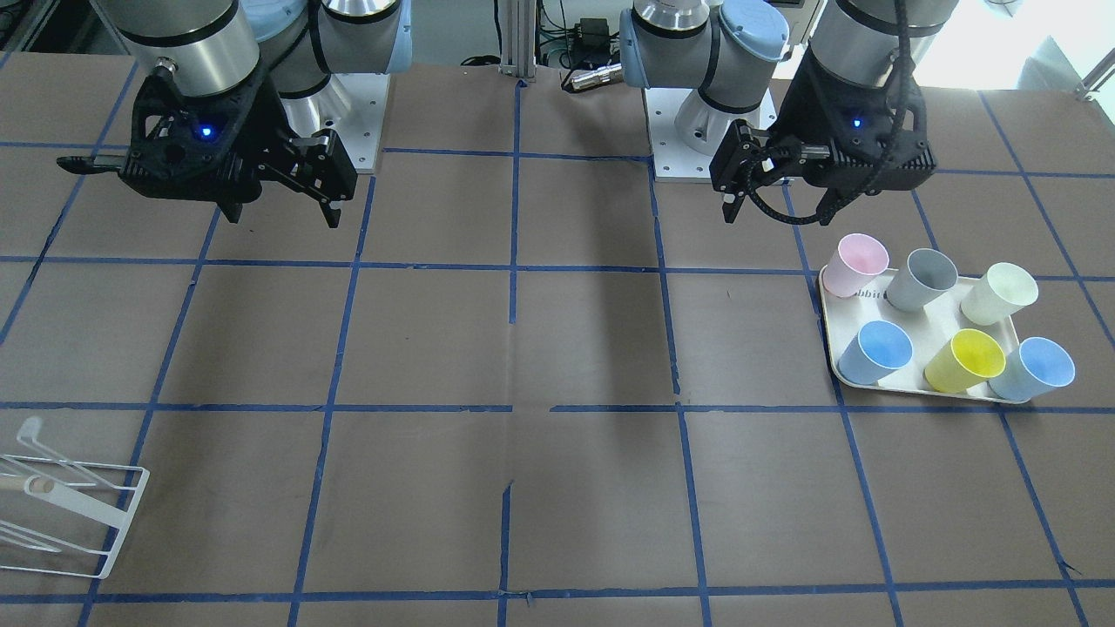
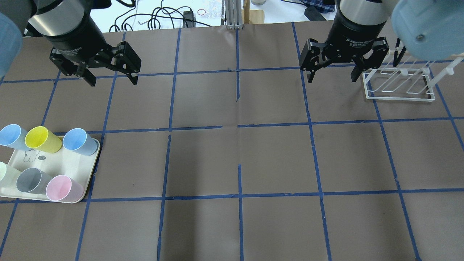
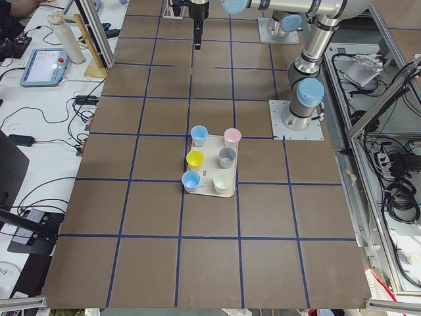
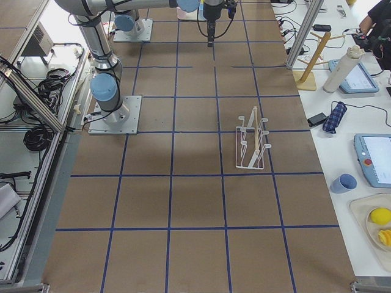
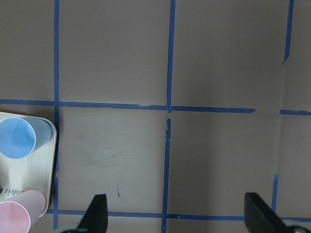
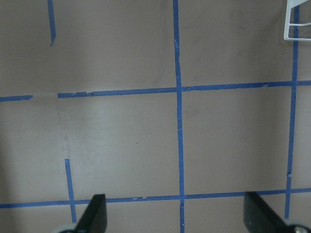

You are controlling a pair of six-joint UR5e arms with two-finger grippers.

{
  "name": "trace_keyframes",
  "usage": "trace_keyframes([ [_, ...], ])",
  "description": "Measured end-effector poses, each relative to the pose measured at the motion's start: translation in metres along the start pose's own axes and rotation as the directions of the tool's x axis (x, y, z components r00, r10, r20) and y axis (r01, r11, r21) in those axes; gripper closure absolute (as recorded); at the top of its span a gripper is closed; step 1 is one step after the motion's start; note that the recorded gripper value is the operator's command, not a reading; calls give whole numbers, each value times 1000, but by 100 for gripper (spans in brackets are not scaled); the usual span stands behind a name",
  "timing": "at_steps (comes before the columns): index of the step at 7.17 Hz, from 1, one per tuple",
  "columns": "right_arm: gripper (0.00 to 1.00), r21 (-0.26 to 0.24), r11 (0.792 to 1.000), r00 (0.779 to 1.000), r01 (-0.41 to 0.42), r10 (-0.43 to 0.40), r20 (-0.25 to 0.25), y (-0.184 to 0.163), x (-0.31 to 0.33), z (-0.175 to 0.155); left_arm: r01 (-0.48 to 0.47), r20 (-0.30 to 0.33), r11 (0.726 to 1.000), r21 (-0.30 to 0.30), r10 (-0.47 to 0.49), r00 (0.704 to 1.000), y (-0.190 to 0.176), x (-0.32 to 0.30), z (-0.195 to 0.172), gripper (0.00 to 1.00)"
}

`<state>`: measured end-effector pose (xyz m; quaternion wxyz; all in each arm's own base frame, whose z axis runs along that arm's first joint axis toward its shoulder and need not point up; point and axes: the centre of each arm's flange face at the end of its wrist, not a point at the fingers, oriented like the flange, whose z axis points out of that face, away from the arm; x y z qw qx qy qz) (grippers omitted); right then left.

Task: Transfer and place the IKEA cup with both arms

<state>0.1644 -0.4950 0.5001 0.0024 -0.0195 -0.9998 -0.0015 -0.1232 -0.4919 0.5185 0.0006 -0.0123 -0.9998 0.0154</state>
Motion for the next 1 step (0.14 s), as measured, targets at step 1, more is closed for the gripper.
trace_keyframes([
  [1, 0, 0, 1000, 1000, 0, 0, 0, 0, 0, 0, -16, 1, 1000, -7, 16, 1000, 0, 1, 0, 0],
])
